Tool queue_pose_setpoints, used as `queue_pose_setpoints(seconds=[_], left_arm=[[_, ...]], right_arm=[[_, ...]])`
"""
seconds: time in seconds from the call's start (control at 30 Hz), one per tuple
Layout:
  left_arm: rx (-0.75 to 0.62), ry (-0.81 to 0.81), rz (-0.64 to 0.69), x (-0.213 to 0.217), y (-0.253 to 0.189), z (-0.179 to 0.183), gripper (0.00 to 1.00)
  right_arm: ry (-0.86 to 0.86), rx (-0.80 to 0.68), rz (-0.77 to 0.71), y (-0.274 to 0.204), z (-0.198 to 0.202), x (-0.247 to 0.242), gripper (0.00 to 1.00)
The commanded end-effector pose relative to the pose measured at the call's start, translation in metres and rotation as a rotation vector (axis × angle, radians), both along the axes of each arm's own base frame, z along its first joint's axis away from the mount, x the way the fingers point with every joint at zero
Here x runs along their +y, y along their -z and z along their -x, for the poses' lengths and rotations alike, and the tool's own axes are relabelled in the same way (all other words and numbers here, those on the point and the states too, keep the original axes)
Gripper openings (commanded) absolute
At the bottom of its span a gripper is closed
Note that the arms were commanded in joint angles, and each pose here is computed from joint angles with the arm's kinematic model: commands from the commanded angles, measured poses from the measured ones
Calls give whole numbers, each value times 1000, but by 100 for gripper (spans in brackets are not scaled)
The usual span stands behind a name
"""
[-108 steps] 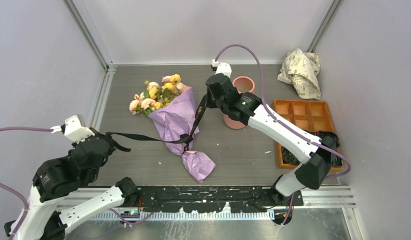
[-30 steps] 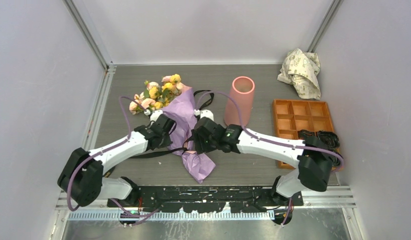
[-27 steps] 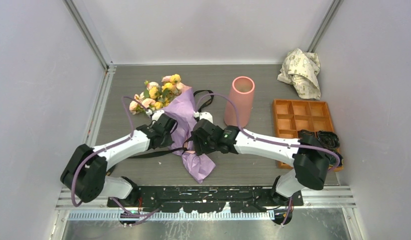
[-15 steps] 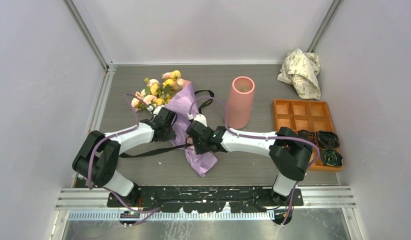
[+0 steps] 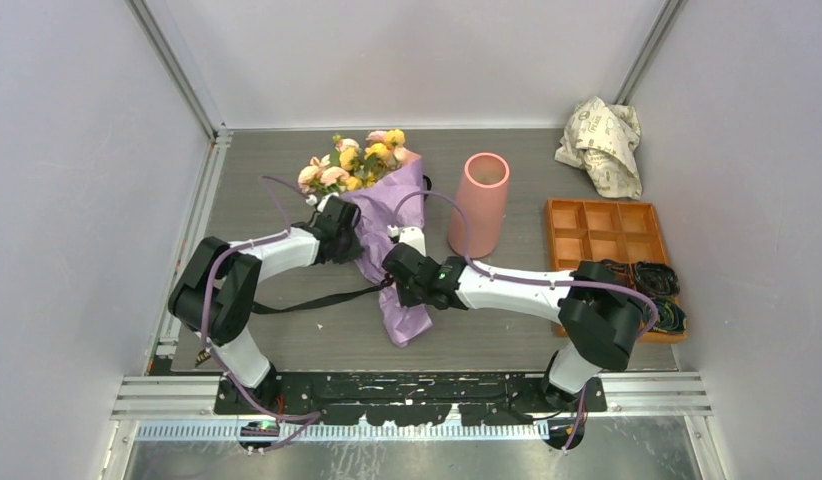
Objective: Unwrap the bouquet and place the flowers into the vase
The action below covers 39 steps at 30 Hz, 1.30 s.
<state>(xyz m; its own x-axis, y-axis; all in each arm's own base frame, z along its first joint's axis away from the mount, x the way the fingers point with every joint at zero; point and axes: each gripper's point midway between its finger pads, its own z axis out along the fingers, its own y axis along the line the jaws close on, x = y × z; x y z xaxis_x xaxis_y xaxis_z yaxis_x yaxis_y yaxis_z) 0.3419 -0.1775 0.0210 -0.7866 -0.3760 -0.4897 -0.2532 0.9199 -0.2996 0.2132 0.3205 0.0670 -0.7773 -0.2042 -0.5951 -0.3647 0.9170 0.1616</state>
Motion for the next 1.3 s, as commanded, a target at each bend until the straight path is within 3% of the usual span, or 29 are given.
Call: queue_pose_setpoints(seconds=[0.0,0.13,0.3,0.43,0.53,0.73,1.03,1.27], left_arm=[[62,-8,-50,15,27,4,0],[27,47,29,0,8,4,0],[-99,111,145,-18,-40,-2,0],[-166,203,217,-36,-73,1,1],[-200,242,212,-41,-84,8,2],[-209,319,253,-55,-78,25,3],[-153,479,254,-108,-50,69,5],[-123,466,248,-102,-39,88,6]], right_arm=[[41,17,8,4,10,-18,1],[60,40,24,18,13,-22,2],[59,52,24,18,14,-20,17],[68,-7,-1,-9,5,-19,35],[69,-64,-43,-41,-4,-13,40],[98,-143,-43,-66,-22,-9,37],[139,-113,6,-46,-33,-11,36],[171,-70,19,-26,-32,-25,36]])
